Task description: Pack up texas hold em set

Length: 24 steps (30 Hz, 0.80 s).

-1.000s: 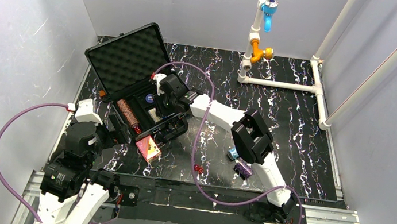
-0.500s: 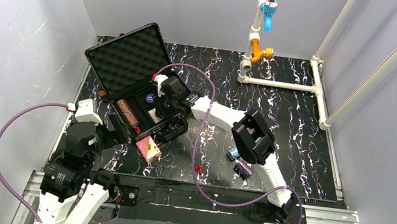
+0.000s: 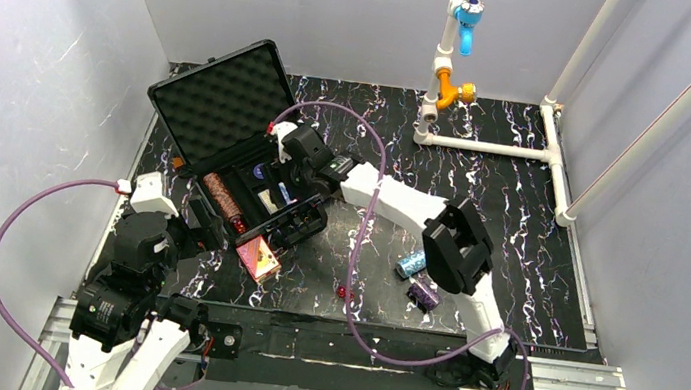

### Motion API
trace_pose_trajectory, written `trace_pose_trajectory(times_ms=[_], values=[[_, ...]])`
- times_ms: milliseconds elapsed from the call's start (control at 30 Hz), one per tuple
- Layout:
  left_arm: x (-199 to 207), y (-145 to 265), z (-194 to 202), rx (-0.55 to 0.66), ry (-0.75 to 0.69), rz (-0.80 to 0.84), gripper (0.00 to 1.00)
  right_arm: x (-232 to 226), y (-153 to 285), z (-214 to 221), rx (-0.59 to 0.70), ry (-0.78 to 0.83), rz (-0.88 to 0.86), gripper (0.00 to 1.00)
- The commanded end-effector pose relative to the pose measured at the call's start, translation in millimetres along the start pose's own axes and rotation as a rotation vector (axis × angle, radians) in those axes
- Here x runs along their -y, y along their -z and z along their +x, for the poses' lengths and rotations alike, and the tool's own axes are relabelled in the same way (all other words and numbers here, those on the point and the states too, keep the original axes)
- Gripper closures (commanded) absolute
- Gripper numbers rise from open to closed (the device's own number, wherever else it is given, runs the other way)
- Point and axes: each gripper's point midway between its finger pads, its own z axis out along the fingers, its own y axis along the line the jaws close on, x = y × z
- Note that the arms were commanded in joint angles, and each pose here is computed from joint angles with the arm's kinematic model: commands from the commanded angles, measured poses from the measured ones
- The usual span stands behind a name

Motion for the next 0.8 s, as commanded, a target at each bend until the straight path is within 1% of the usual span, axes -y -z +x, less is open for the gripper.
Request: trace_pose_trajectory(times_ms=[0,33,67,133,200,267,433,567,667,767], values=[[-5.2,-1.7,3.0,-0.014,-0.006,-0.029,0.08,-2.3,49.0,-27.4,0.062,0.033,0.071,0.1],[-5.4,-1.7,2.8,-0.013,-0.006,-0.03,0.08,0.5,53.9,-26.6,0.06,0.039,0.094,0.03],[-5.5,-1.9,2.9,-0.015,-0.007,-0.031,0.08,6.2,60.8,-27.2,0.069,0.042,0.128,0.02],[-5.3,-1.7,3.1,-0.015,-0.008,-0.029,0.08,17.6,72.5,-28.1,0.101,0.061,0.177,0.02],[-5.2,-1.2,3.0,-0.012,-0.007,-0.027,0.08,29.1,79.9,-30.2,0.163,0.033,0.229,0.02],[-5.2,-0.8,2.4,-0.007,-0.005,-0.026,0.08,39.4,88.1,-30.5,0.194,0.01,0.268,0.02],[-4.6,-0.7,2.4,-0.007,-0.006,-0.022,0.08,20.4,92.5,-18.9,0.165,0.066,0.123,0.02],[-3.6,-0.4,2.1,-0.006,-0.007,-0.015,0.08,16.6,94.2,-7.7,0.147,0.014,0.103,0.02],[-4.0,-0.3,2.0,-0.004,-0.007,-0.017,0.08,11.6,91.8,4.6,0.105,-0.048,0.09,0.02],[-4.2,0.0,1.9,-0.003,-0.007,-0.017,0.07,-4.9,92.9,15.3,0.084,-0.033,0.081,0.02]])
